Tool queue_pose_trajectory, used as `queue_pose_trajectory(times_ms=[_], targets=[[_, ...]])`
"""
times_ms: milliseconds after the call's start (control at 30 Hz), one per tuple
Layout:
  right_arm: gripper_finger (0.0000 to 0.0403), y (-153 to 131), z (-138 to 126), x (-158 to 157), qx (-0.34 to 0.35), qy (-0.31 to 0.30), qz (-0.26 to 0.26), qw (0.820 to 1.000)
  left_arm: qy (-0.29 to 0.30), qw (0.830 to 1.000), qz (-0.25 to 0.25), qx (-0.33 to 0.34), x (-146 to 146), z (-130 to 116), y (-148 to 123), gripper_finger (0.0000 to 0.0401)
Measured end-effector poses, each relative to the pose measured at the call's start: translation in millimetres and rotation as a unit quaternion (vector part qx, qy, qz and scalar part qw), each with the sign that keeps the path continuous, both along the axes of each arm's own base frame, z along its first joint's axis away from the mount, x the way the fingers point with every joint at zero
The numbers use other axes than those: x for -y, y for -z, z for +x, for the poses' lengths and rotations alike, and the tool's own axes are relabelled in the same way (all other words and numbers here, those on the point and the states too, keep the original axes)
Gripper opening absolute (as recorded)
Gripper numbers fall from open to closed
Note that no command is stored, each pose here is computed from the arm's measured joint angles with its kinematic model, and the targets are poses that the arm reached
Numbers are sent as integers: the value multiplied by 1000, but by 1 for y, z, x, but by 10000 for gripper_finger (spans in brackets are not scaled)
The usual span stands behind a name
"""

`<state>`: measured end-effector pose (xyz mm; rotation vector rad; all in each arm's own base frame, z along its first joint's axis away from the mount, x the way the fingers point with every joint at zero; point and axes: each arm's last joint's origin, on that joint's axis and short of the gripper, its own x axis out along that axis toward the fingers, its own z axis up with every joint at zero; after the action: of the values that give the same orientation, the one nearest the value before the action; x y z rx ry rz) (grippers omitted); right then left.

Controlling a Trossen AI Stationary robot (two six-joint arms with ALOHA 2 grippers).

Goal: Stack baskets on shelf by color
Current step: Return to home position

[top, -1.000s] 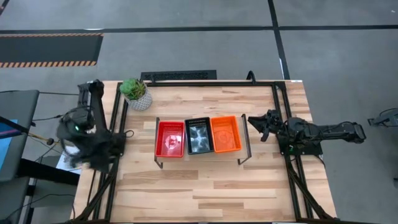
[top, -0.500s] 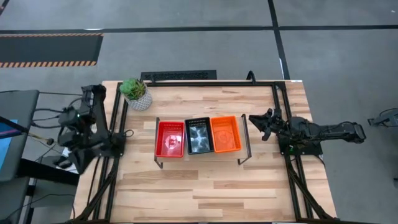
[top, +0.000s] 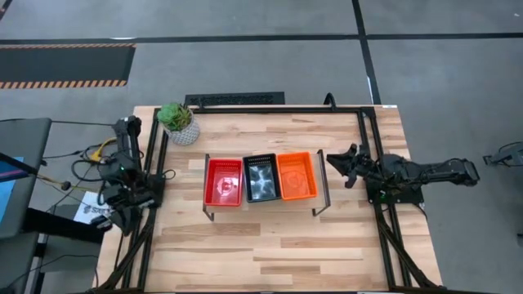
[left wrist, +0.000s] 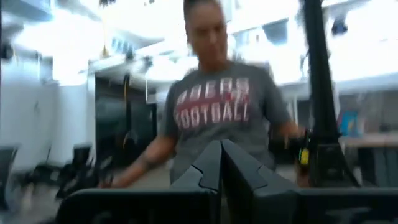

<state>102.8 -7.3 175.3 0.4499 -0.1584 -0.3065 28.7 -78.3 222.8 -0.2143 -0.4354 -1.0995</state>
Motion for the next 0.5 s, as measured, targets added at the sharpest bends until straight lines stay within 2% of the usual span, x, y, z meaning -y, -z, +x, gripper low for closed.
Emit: queue_pose_trajectory(times_ms=[33, 267, 367, 500], targets=[[98, 0, 0, 0, -2, -2, 0, 1000, 3, 1000, -17, 8, 2, 0, 9, 0], [98, 5, 0, -3, -24, -15, -3, 1000, -15, 999, 45, -19, 7, 3, 22, 0], [98, 4, 1, -5, -26, -22, -12, 999, -79, 994, 66, -27, 6, 8, 26, 0], [98, 4, 1, -7, -30, -34, -27, 999, -132, 988, 81, -14, 3, 15, 27, 0]])
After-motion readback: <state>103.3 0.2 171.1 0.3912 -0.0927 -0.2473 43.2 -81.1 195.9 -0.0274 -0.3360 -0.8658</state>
